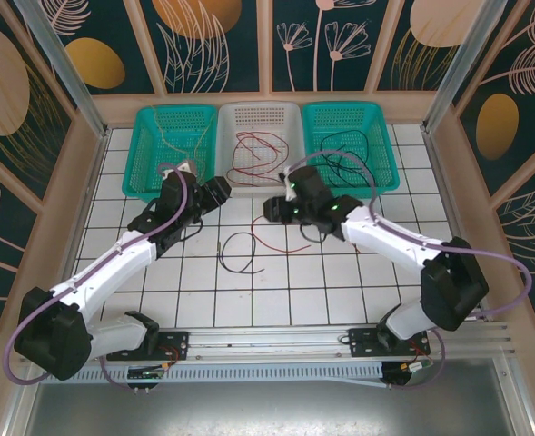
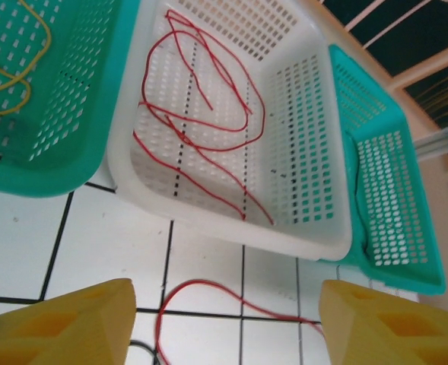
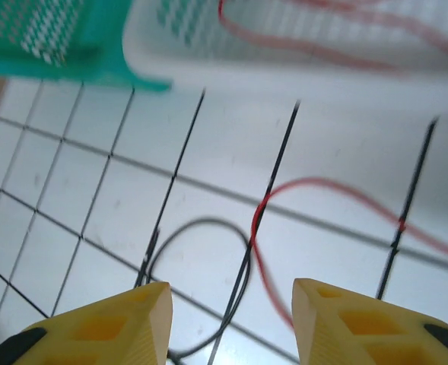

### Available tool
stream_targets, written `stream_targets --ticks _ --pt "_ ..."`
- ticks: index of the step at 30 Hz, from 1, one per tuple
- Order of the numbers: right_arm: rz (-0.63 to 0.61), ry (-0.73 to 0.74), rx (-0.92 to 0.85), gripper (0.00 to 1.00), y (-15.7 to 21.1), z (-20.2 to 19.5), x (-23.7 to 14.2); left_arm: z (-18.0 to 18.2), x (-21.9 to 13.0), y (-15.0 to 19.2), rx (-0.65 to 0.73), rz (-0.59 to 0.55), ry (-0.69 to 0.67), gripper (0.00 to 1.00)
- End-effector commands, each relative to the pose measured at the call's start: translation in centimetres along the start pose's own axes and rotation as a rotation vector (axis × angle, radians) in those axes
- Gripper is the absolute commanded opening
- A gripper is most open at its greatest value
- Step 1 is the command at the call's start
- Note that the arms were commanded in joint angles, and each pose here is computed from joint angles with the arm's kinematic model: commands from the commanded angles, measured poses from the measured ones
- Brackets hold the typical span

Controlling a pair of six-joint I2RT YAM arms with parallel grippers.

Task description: Untangle the cables

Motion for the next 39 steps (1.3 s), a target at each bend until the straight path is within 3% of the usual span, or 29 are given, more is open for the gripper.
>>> stream_targets --ticks 1,6,12,18,20,30,37,39 --pt "-0.015 0.059 0.012 0.42 1.1 0.8 1.5 1.2 0.1 1.1 0.002 0.058 -0.041 0.58" --pt "0.127 0.142 0.027 0.32 3.7 0.2 6.3 1.9 -0.5 1.6 -0.013 0.062 -0.044 0.5" --pt "0.23 0.267 -0.069 0.33 5.0 0.7 9.9 2.4 -1.4 1.6 -0.003 0.044 -0.051 0.38" --pt "0.296 0.338 -0.098 0.32 5.9 -0.1 11.9 2.5 -1.1 1.8 -0.008 0.048 -0.047 0.34" --pt "0.314 0.369 -0.117 0.25 6.1 -0.1 12.4 2.5 -1.0 1.8 -0.008 0.052 -0.047 0.34" --pt "0.348 0.402 -0.116 0.14 7.2 -0.6 12.5 2.2 -1.2 1.3 -0.001 0.032 -0.039 0.33" --pt "0.318 0.382 -0.106 0.0 6.8 0.0 11.3 1.9 -1.1 1.1 -0.003 0.035 -0.027 0.31" --pt "0.283 0.344 -0.107 0.0 6.4 0.8 10.3 1.6 -1.1 1.0 0.0 0.039 -0.014 0.32"
Point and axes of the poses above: each hand's point on the last joint's axis, 136 mm out from that joint toward the fingers, its own x axis out along the fingers, its own z axis along the line the jaws close on, y = z × x, the point moved 8 cm from there along -x, back along the fingers, and after that the axes turned 1 degree about -x, right-handed, at the moved point
